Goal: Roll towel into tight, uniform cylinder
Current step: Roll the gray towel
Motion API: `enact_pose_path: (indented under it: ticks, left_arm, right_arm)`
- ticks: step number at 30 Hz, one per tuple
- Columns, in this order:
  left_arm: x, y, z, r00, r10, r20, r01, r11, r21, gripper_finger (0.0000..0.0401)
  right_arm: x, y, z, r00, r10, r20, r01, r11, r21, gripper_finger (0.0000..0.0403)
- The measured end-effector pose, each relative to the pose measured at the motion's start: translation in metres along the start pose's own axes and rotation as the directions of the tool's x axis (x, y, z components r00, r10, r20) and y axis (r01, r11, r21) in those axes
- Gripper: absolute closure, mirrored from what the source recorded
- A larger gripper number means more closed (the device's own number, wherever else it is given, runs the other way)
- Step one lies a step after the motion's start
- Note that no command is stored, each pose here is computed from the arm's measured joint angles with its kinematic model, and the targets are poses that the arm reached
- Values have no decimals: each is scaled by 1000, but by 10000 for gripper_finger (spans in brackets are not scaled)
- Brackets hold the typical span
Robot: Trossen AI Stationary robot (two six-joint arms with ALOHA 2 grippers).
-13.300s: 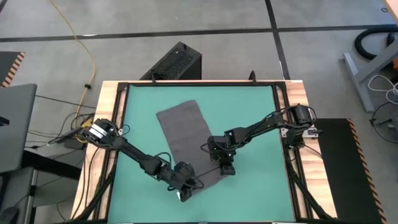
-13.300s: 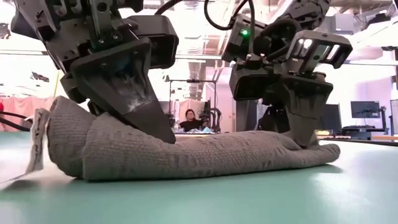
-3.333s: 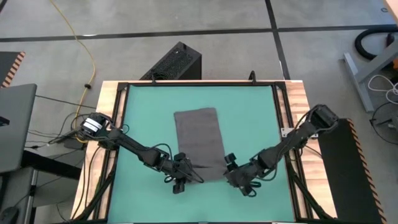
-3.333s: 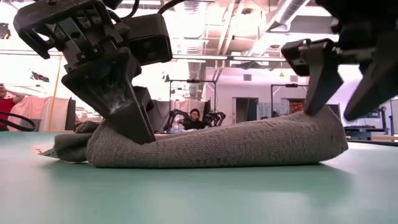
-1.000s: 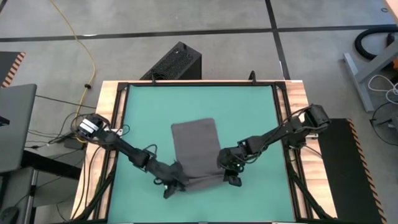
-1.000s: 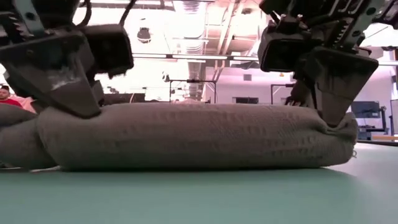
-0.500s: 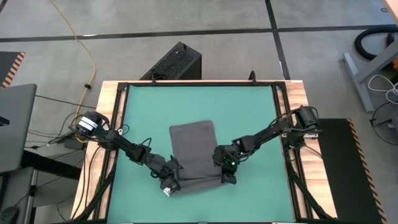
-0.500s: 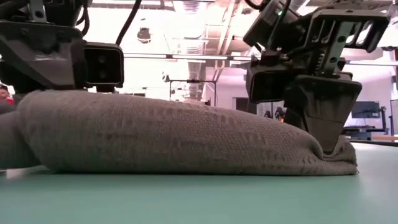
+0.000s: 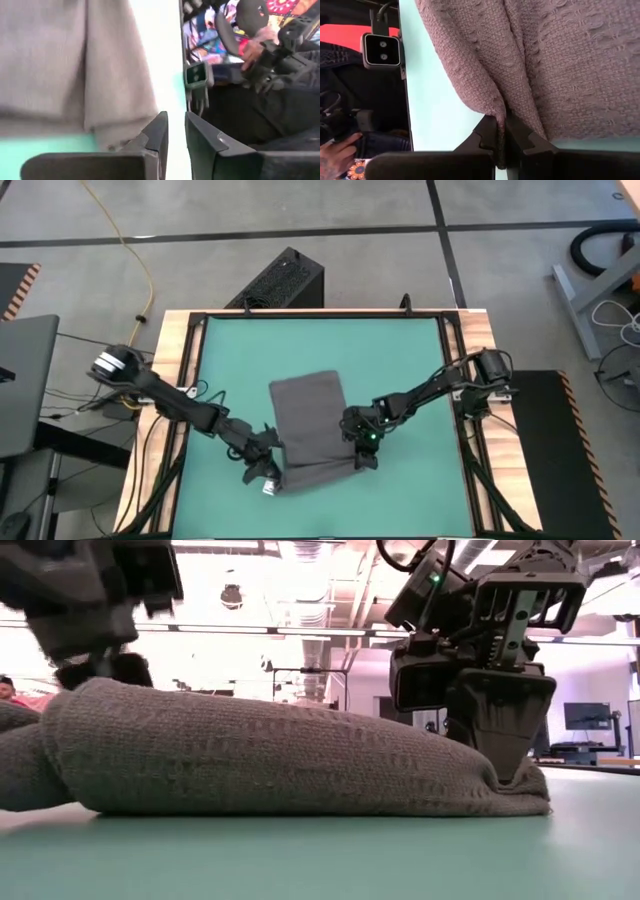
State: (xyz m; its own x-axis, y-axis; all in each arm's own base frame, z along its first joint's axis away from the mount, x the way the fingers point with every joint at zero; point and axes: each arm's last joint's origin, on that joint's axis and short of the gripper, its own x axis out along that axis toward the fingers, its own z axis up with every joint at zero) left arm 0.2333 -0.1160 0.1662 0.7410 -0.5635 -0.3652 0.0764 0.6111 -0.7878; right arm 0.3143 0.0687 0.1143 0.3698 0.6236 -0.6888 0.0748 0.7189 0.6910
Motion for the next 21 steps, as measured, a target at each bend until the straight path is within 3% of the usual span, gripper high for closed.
enact_pose_path:
  ticks: [3, 7, 11, 15, 21]
  left_arm:
    - [-3, -26, 9, 993, 22, 119, -43, 983, 176, 353]
    - [19, -51, 18, 976, 140, 168, -193, 910, 367, 351]
    - [65, -68, 33, 968, 230, 98, -249, 842, 479, 339]
    - [110, -63, 45, 923, 384, -36, -299, 772, 561, 335]
    - [139, -53, 64, 852, 509, -120, -331, 702, 630, 351]
  right_arm:
    - [-2, -2, 2, 1000, 6, 6, -6, 1000, 9, 374]
    - [-4, -4, 4, 1000, 8, 12, -9, 1000, 15, 374]
    - [-4, -4, 4, 1000, 13, 13, -13, 1000, 18, 374]
    - [-4, -4, 4, 1000, 17, 12, -17, 1000, 20, 374]
    - [-4, -4, 4, 1000, 28, 6, -29, 999, 41, 374]
